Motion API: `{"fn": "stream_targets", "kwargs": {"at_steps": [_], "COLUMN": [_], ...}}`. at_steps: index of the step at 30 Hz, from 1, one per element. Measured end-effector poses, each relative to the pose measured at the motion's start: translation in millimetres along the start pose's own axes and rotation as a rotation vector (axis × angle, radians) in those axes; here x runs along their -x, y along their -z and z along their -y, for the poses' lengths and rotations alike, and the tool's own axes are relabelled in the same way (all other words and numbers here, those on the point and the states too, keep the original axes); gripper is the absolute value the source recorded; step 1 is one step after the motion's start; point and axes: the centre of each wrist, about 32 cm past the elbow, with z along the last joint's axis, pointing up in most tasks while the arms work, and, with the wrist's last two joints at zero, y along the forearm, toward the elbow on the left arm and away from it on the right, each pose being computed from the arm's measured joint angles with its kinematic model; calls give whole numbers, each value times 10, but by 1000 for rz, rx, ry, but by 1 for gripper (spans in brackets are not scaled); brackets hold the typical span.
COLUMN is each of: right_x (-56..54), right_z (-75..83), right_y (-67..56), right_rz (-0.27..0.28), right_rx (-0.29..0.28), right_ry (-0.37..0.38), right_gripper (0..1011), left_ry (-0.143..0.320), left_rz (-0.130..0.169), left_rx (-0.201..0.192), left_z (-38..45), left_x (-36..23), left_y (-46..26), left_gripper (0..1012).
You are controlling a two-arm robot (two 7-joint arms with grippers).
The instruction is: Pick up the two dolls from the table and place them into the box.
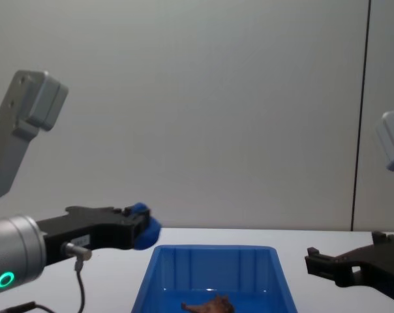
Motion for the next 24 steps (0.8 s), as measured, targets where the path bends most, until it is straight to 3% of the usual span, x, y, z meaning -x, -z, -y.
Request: {"fn": "stream_targets", "kwargs": {"at_steps": [2, 3, 15, 24], "right_x": [0, 0, 0, 0], "right_z": [0, 0, 0, 0], "right_y": [0, 0, 0, 0], "right_rz": [0, 0, 0, 0], "right_rx": [0, 0, 0, 0], "right_ry": [0, 0, 0, 0], "right_gripper": [1001, 1001, 1000, 1001], "left_ry": [21, 43, 229, 308], "left_rz": [-3, -7, -51, -71], "left_rx": [9, 18, 97, 135], "left_z": [13, 28, 173, 244], "left_x": [0, 0, 24, 49], "left_y": [-8, -16, -44, -51], "left_gripper": [120, 185, 570, 861]}}
